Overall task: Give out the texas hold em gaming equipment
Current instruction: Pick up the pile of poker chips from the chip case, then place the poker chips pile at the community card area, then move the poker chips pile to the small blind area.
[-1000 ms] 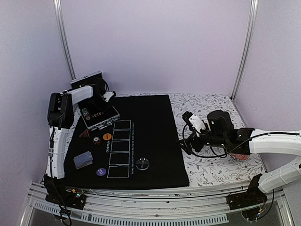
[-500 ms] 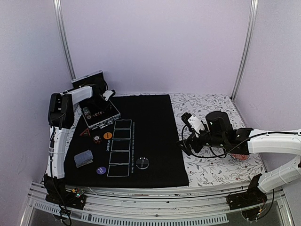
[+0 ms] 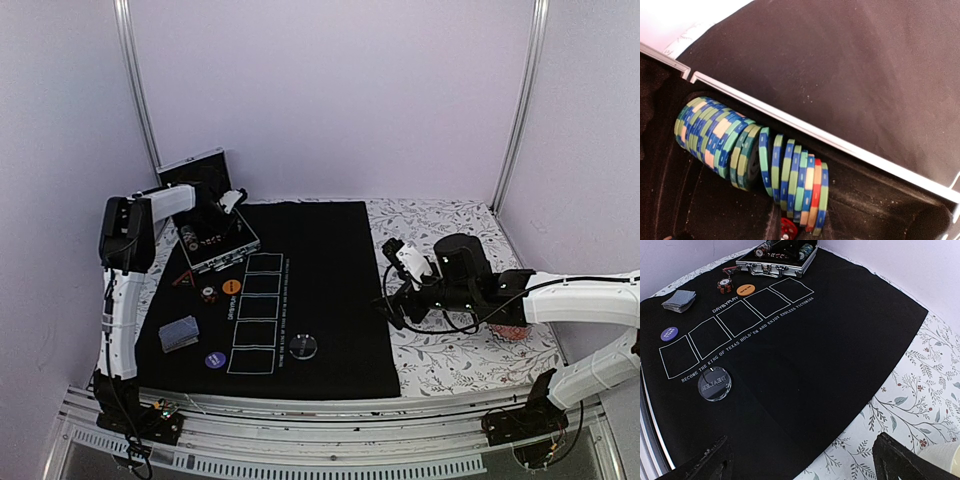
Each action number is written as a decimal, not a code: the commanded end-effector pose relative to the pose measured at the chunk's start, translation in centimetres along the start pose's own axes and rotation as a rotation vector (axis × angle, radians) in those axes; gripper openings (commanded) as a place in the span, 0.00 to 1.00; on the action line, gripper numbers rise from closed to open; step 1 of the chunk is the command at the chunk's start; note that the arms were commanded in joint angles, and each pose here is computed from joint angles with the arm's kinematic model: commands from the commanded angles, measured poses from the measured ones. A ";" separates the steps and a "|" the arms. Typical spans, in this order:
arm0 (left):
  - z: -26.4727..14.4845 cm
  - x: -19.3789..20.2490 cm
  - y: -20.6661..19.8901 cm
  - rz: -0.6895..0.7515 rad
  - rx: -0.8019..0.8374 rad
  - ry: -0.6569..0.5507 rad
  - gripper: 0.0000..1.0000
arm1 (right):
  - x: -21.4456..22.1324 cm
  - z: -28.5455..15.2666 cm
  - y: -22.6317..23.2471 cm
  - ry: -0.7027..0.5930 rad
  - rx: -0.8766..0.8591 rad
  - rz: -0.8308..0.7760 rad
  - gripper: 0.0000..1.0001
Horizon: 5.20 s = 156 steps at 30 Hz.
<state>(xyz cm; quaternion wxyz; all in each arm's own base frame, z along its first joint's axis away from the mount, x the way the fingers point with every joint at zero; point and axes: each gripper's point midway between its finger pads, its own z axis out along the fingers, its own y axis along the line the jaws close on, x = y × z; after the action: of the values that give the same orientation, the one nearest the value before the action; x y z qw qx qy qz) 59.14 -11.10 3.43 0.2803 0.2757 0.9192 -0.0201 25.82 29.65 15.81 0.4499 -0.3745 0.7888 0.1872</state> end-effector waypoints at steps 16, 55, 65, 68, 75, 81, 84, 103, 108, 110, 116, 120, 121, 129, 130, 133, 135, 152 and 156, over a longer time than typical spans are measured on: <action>-9.7 -3.8 -1.0 -0.186 -0.040 -0.154 0.00 | -2.1 -1.2 0.2 -0.065 -0.010 -0.004 0.99; -17.1 18.0 -32.6 -0.355 0.718 0.241 0.00 | -4.0 1.3 9.4 -0.057 -0.289 -0.046 0.99; -15.1 18.5 -31.3 -0.421 0.723 0.301 0.01 | -4.1 3.6 11.7 -0.025 -0.359 -0.080 0.99; -14.7 18.7 -30.8 -0.433 0.709 0.307 0.05 | -4.3 4.1 12.1 -0.041 -0.380 -0.084 0.99; -13.9 19.2 -30.3 -0.440 0.683 0.335 0.13 | -3.9 5.4 12.7 -0.009 -0.400 -0.088 0.99; -13.3 18.8 -28.7 -0.416 0.578 0.325 0.34 | -3.8 5.2 12.8 -0.002 -0.407 -0.084 0.99; -13.0 18.6 -28.0 -0.403 0.531 0.326 0.39 | -3.7 5.1 12.8 0.002 -0.409 -0.081 0.99; -14.5 17.3 -28.5 -0.052 0.301 0.330 0.90 | -2.9 4.9 12.7 0.023 -0.407 -0.069 0.99; -14.0 17.7 -29.8 0.091 0.233 0.351 0.90 | -2.5 4.7 12.6 0.032 -0.407 -0.061 0.99; -13.6 18.0 -29.9 0.111 0.209 0.370 0.88 | -2.3 4.6 12.6 0.037 -0.405 -0.058 0.99; -12.4 19.1 -30.8 0.185 0.162 0.410 0.84 | -2.1 4.5 12.5 0.039 -0.404 -0.053 0.99; -11.8 18.9 -30.8 0.192 0.150 0.418 0.75 | -1.9 4.5 12.5 0.042 -0.404 -0.052 0.99; -11.7 18.8 -30.9 0.192 0.150 0.416 0.74 | -1.8 4.5 12.5 0.046 -0.403 -0.053 0.99; -11.1 19.1 -31.4 0.204 0.157 0.431 0.56 | -1.3 4.5 12.4 0.054 -0.398 -0.052 0.99; -11.0 19.2 -31.6 0.209 0.161 0.432 0.53 | -1.3 4.5 12.4 0.054 -0.397 -0.053 0.99; -10.8 19.6 -31.5 0.217 0.160 0.444 0.41 | -1.3 4.5 12.4 0.055 -0.397 -0.051 0.99; -10.9 20.0 -31.5 0.218 0.164 0.453 0.30 | -1.3 4.5 12.4 0.056 -0.397 -0.051 0.99; -15.1 20.2 -25.3 -0.121 0.128 0.400 0.00 | -1.0 4.5 12.4 0.058 -0.398 -0.054 0.99; -15.7 20.0 -22.8 -0.162 0.046 0.411 0.00 | -1.0 4.4 12.4 0.044 -0.404 -0.059 0.99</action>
<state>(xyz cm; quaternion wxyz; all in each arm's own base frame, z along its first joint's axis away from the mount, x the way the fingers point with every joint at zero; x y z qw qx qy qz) 24.73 -18.81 2.26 0.0676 0.2434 0.9674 -0.0192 19.76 41.12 13.12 0.3461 -0.4847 0.7412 0.3096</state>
